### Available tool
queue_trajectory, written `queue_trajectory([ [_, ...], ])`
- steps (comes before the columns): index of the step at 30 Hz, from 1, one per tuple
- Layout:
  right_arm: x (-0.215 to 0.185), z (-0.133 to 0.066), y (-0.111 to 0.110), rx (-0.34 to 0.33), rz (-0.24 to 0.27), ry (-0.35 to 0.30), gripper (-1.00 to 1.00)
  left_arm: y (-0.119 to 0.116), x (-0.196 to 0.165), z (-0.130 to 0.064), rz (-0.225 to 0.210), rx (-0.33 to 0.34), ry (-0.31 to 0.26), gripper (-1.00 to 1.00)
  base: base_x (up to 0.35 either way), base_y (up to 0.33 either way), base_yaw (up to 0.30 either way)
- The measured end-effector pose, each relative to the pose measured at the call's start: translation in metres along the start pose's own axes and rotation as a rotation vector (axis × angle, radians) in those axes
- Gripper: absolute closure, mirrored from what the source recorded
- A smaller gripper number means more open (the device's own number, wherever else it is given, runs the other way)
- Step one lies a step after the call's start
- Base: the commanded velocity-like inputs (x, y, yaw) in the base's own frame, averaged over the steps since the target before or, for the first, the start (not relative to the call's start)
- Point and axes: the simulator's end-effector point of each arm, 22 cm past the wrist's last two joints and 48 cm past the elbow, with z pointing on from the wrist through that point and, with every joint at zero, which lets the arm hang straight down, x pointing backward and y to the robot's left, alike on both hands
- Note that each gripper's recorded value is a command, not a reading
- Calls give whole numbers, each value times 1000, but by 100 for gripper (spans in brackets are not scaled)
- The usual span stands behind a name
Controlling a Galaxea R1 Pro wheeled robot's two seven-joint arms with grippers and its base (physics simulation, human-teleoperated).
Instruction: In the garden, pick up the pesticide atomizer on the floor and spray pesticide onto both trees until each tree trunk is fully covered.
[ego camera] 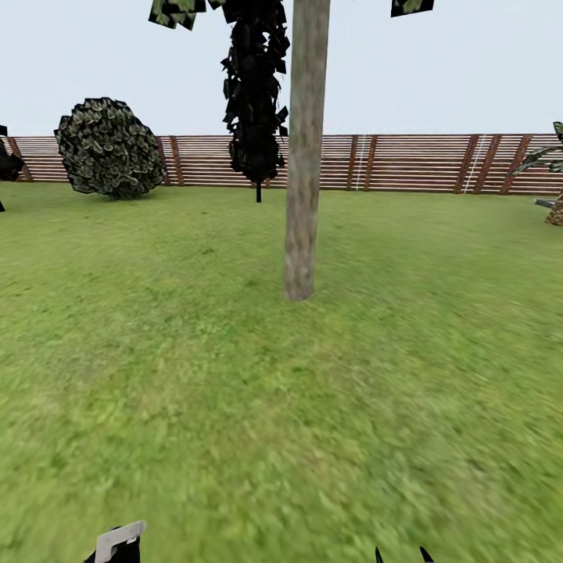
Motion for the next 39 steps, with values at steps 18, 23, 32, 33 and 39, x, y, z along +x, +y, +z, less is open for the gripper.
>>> queue_trajectory([
  [18,0,0,0,0,0,-1,-100,0,0,0,0,0,0,100,329,-109,0],
  [23,0,0,0,0,0,-1,-100,0,0,0,0,0,0,100,296,-137,0],
  [32,0,0,0,0,0,-1,-100,0,1,0,0,0,2,100,293,-140,0],
  [33,0,0,0,0,0,-1,-100,0,1,0,0,0,1,100,293,-140,0],
  [39,0,0,0,0,1,-1,-100,0,0,0,-1,0,0,100,292,-140,0],
])
